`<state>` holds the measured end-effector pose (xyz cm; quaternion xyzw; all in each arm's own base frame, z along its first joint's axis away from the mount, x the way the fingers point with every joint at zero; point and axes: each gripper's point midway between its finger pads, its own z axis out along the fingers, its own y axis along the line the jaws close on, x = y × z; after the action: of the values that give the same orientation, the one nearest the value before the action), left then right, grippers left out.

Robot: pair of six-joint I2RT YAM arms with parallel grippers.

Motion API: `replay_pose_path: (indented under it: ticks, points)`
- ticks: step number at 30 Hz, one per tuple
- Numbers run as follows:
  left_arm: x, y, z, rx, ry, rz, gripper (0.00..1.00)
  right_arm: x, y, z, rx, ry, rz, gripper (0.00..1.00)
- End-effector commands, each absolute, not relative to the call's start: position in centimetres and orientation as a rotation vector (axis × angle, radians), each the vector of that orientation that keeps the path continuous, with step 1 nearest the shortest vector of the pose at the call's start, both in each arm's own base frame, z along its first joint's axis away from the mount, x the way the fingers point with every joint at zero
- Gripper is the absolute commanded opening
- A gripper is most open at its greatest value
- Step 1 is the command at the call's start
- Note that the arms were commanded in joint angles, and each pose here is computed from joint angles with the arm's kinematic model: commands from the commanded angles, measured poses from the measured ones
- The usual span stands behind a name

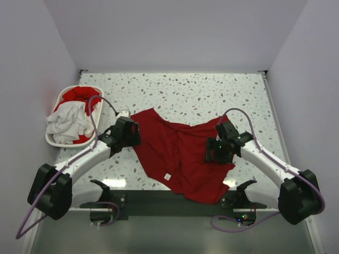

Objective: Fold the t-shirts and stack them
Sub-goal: Flatten the tshirt out

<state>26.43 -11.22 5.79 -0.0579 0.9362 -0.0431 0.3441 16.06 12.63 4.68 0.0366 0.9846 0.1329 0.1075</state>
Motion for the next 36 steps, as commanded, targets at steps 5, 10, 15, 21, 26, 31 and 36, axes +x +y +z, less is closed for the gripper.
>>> replay_pose_path:
  ticks: [5,10,15,21,26,31,36]
  points:
    - [32.8,-8.7,8.2,-0.205,2.362,-0.007,0.77,23.3,13.9,10.5,-0.004,2.700,0.344,0.71]
    - [35.7,-6.6,7.6,-0.258,2.364,0.071,0.67,24.8,15.1,11.2,-0.052,2.672,0.388,0.70]
    - [38.3,-5.9,7.1,-0.260,2.360,0.108,0.60,24.8,15.1,10.8,-0.099,2.676,0.379,0.70]
    - [40.7,-4.6,5.9,-0.290,2.373,0.099,0.60,24.7,15.1,10.7,-0.139,2.674,0.384,0.70]
    - [42.2,-5.1,5.2,-0.265,2.387,0.055,0.60,24.8,15.2,10.5,-0.167,2.675,0.387,0.70]
    - [42.4,-5.0,3.8,-0.254,2.419,0.037,0.60,24.9,15.2,10.4,-0.183,2.677,0.381,0.70]
    - [42.5,-4.4,2.9,-0.269,2.430,0.029,0.60,25.1,15.3,10.3,-0.195,2.677,0.378,0.70]
